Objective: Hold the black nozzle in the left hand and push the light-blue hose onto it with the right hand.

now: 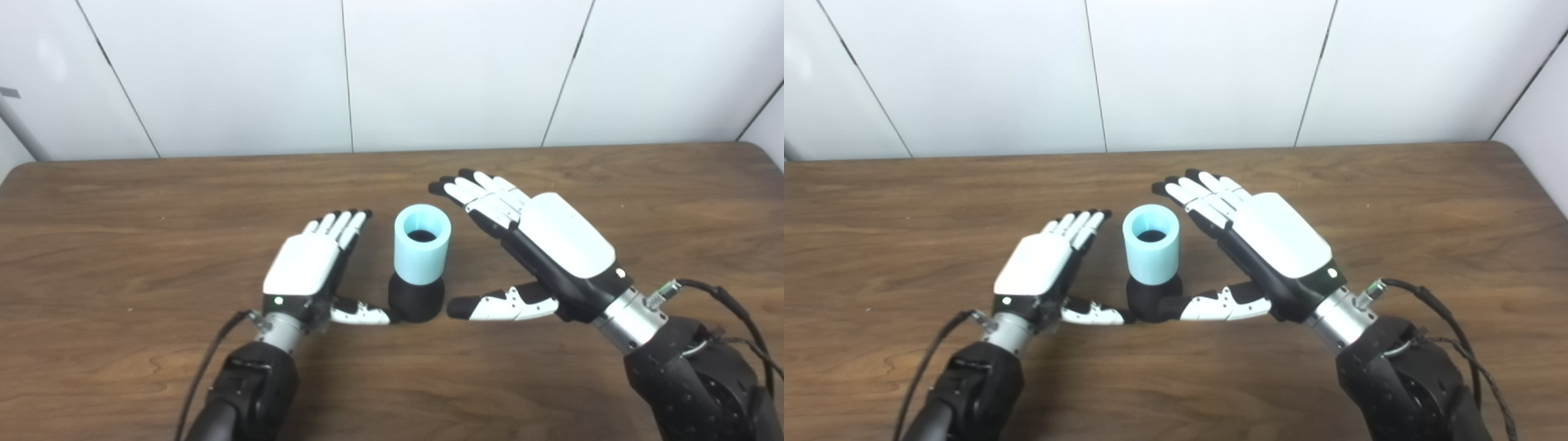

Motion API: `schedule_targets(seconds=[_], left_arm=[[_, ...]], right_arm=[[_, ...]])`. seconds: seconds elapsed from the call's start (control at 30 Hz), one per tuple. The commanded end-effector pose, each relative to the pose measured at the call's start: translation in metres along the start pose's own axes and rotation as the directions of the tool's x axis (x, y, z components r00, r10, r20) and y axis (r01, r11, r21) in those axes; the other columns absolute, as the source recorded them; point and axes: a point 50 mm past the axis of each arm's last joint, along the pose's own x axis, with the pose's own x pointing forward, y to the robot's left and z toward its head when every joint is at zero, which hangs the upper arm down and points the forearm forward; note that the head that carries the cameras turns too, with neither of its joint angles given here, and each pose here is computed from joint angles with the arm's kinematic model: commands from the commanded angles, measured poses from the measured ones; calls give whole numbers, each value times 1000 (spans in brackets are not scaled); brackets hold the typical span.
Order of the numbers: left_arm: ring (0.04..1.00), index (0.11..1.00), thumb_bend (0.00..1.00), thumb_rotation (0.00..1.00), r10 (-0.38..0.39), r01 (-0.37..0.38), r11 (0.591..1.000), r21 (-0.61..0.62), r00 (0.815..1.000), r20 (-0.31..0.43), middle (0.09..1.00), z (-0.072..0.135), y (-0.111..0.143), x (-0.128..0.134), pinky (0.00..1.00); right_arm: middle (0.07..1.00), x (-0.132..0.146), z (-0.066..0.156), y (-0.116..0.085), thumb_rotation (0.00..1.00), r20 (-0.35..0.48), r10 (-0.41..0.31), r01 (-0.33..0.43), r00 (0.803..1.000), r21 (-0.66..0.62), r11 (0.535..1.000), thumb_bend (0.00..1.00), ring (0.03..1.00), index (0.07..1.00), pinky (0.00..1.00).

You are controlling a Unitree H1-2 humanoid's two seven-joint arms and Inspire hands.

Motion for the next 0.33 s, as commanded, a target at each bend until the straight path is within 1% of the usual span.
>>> schedule_targets(seconds=[0.0,0.07,0.1,0.13,0.2,0.23,0.27,0.3], left_arm=[[982,981,1000,467,70,-69,997,-35,997,20,969,-4,26,2,1000],[982,979,994,387,67,-65,989,-131,998,11,965,-15,37,-1,1000],[983,980,979,361,67,-65,983,-174,998,6,966,-20,42,-3,1000],[976,979,957,358,67,-67,974,-217,998,-6,965,-25,46,-5,1000],[947,968,931,356,75,-84,952,-295,996,-42,956,-36,51,-9,873],[937,964,918,352,77,-90,944,-318,996,-52,953,-39,52,-11,832],[930,961,910,350,89,-108,923,-370,994,-68,952,-45,51,-15,806],[925,957,870,342,103,-132,896,-423,990,-92,948,-51,49,-20,808]], right_arm=[[951,-2,-4,-4,973,-26,-64,65,998,37,997,576,975,939,942],[947,-6,-10,3,958,-75,-86,94,993,111,989,586,955,936,891],[947,-8,-13,8,954,-96,-98,111,991,148,983,588,946,937,869],[947,-10,-15,13,953,-117,-110,130,987,187,974,584,937,940,845],[956,-14,-19,23,933,-162,-135,174,978,262,949,566,929,952,824],[958,-15,-20,26,924,-175,-142,188,974,280,941,560,925,957,818],[960,-17,-23,32,917,-201,-152,209,968,298,931,557,922,960,815],[961,-20,-26,37,923,-229,-160,230,960,324,918,540,911,965,807]])
